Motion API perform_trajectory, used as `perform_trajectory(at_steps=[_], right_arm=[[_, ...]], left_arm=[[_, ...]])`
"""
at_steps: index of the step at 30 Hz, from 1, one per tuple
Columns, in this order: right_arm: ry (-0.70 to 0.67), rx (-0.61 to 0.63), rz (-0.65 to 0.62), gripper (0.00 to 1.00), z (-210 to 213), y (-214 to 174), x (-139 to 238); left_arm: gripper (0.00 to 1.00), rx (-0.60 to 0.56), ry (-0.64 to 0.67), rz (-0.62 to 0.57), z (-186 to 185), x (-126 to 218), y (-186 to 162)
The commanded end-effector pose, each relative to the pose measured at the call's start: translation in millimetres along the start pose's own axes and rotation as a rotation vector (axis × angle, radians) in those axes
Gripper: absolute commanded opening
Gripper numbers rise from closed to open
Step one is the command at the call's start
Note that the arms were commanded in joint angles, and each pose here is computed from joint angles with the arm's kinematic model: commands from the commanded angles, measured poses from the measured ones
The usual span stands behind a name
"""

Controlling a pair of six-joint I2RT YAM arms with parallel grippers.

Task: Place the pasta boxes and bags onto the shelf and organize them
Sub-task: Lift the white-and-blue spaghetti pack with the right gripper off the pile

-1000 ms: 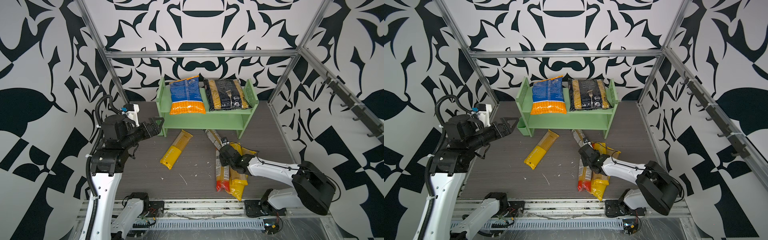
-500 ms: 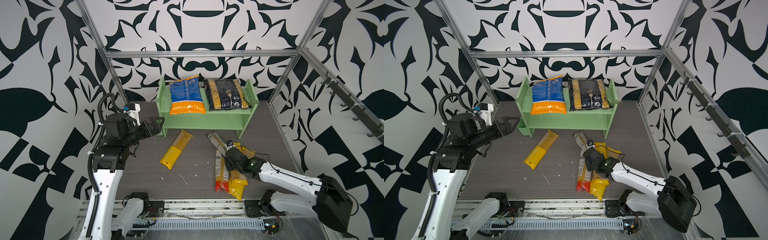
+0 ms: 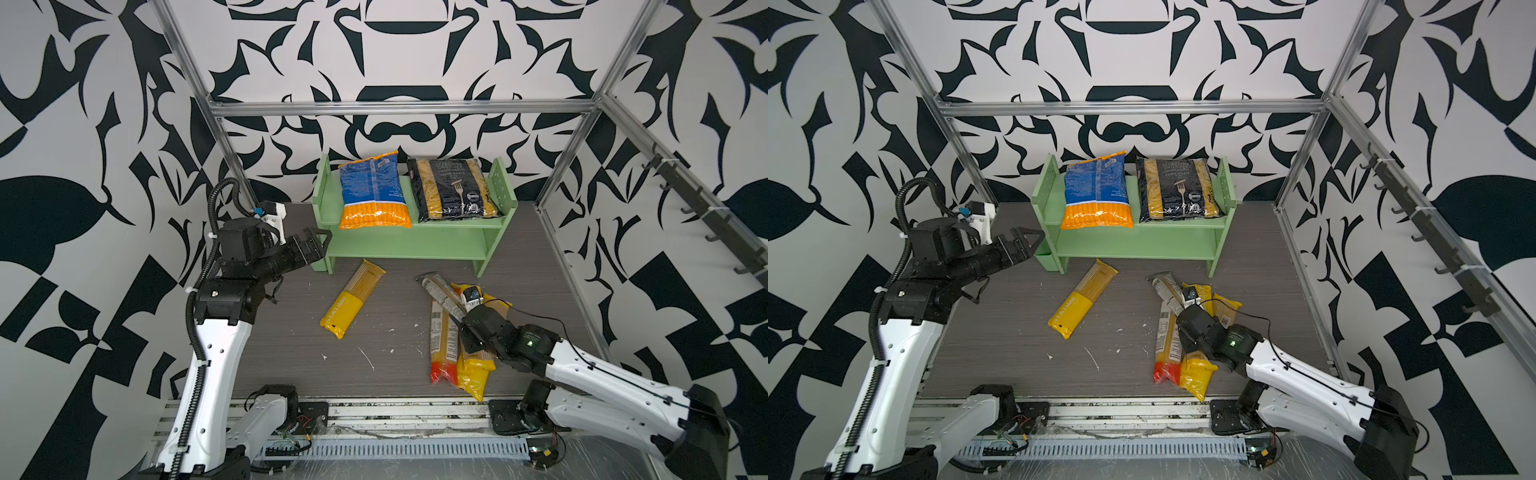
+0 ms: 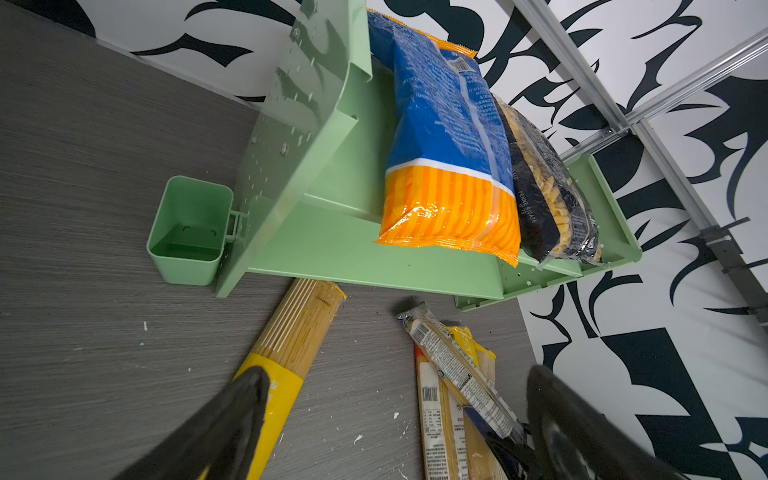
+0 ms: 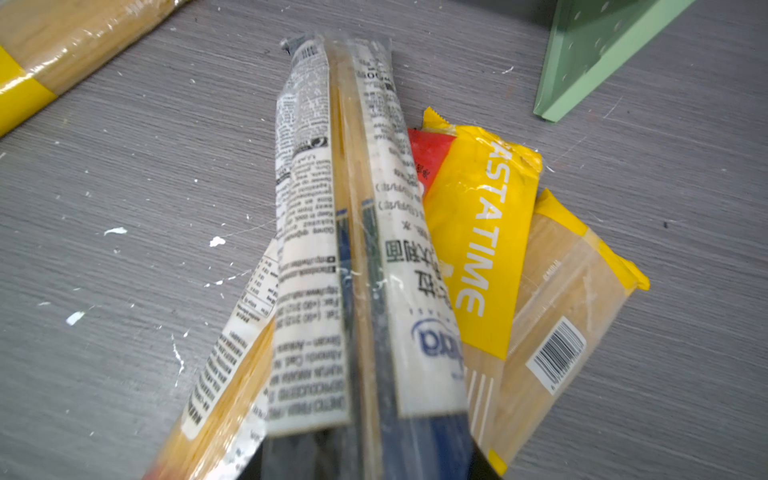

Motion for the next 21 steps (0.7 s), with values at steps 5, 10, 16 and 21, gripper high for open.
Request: perform_trajectory(at_steps=[5, 10, 16, 21], right_arm=[[0.032, -0.088, -0.199, 0.00, -1, 37, 38], [0.053, -0.098, -0.238, 0.00, -5, 43, 56], [0.065, -0.095, -0.264, 0.00, -9, 48, 73], [0.074, -0.106, -0.300, 0.00, -14, 52, 87]], left_arm=[[0.99, -0.050, 0.002, -0.060, -7, 2, 15], [0.99, -0.052, 0.013, -0.075, -9, 1, 21], [1.00, -0.060, 0.025, -0.083, -9, -1, 27], [1.00, -0.069, 0.033, -0.095, -11, -1, 32]])
Point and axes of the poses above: each gripper's point midway between its finger pads, its own x axis back along the fingers, its own z axis along the line the jaws close on, y = z × x, the point moved 7 cm from there along x, back along the fingers, and after that the axes turned 4 degrees about x, right-handed, at the moved point
